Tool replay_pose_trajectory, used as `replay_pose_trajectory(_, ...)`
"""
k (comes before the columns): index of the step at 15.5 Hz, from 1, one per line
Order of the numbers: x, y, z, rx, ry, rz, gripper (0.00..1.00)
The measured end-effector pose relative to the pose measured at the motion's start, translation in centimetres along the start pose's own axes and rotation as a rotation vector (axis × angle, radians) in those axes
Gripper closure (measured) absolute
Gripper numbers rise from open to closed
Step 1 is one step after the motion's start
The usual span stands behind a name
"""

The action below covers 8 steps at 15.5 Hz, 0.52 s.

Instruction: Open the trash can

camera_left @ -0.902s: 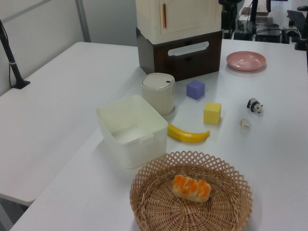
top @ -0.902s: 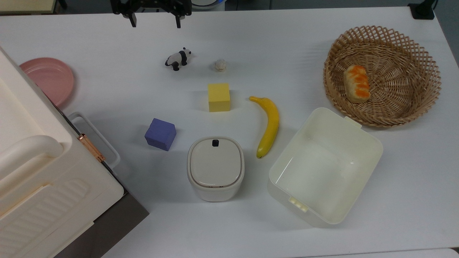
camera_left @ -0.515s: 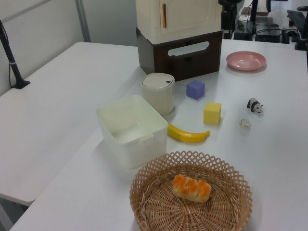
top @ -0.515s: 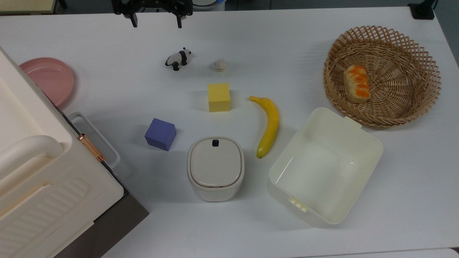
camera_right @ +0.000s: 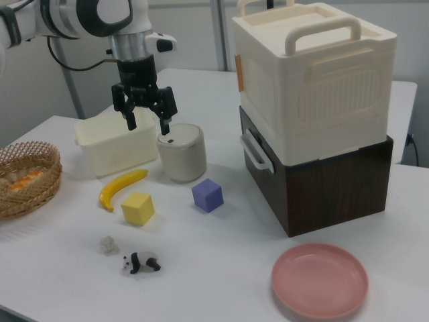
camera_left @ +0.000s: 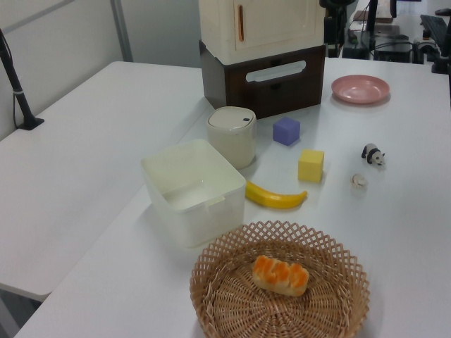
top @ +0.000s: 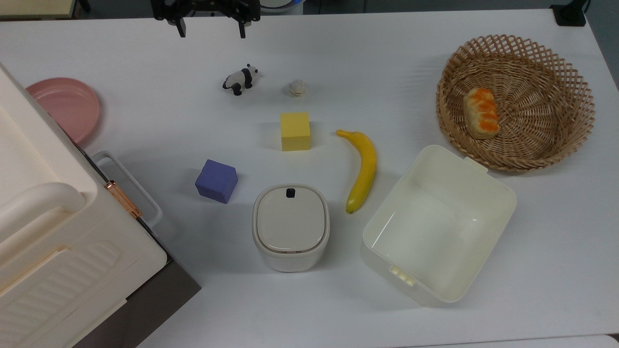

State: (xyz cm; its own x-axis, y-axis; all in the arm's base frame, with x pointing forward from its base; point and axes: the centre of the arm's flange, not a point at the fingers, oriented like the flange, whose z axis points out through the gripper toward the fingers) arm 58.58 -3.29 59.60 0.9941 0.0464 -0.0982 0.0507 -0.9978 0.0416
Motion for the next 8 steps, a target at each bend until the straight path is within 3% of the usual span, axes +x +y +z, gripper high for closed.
replay_pose_trajectory(8,0.06,-0.09,0.11,0.0,-0.002,-0.003,0.0)
